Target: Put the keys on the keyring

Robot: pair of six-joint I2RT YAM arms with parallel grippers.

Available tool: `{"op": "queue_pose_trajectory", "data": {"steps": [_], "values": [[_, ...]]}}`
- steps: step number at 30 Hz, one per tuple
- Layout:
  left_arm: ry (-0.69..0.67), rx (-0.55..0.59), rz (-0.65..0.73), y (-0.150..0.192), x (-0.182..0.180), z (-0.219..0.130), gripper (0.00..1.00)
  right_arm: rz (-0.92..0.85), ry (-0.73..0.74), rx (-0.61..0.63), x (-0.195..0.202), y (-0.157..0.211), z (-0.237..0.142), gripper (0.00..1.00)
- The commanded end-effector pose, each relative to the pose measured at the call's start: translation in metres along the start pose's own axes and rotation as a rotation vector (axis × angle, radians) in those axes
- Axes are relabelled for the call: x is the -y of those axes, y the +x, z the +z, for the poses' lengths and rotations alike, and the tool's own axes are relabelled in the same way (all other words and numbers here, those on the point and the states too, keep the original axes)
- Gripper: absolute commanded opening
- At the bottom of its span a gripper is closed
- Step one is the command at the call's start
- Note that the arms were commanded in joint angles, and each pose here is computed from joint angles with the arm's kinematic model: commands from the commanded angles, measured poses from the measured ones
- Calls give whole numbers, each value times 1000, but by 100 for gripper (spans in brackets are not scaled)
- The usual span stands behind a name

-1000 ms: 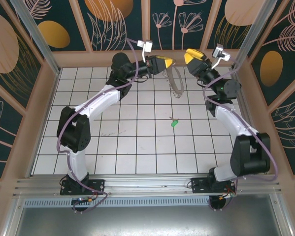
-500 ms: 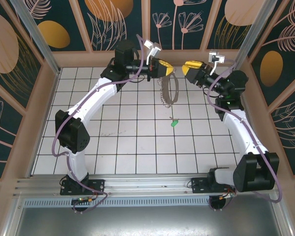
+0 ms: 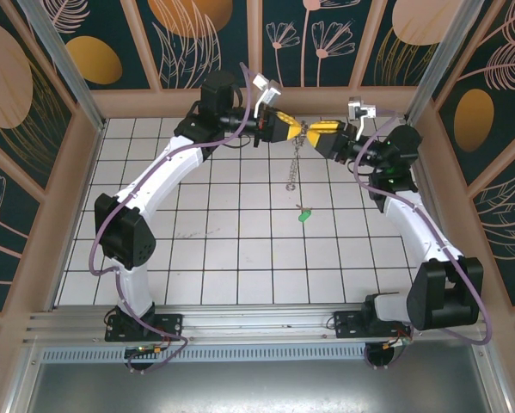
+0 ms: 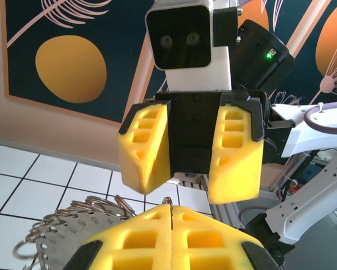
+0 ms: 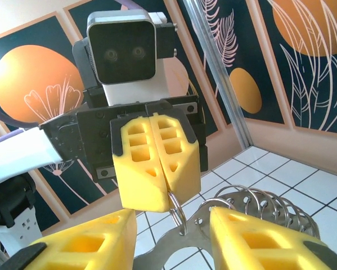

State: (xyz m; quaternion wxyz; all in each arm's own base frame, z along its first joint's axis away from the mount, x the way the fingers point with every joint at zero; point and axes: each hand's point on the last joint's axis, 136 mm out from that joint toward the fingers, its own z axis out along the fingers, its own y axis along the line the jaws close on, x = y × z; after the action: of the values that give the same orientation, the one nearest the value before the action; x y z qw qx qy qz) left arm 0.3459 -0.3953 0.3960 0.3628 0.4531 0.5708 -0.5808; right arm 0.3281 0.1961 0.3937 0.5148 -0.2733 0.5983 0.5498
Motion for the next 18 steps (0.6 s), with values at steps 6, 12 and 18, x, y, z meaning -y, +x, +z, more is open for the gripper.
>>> {"op": "queue_pose_trajectory", "data": {"steps": [6, 12, 18], "values": [[48, 38, 75, -23, 27, -7, 0, -28, -42, -10, -2, 8, 7, 33], [55, 39, 72, -23, 28, -6, 0, -26, -45, -1, -2, 7, 11, 31], [59, 38, 68, -21, 28, -6, 0, -25, -50, 4, -1, 5, 16, 27]]}}
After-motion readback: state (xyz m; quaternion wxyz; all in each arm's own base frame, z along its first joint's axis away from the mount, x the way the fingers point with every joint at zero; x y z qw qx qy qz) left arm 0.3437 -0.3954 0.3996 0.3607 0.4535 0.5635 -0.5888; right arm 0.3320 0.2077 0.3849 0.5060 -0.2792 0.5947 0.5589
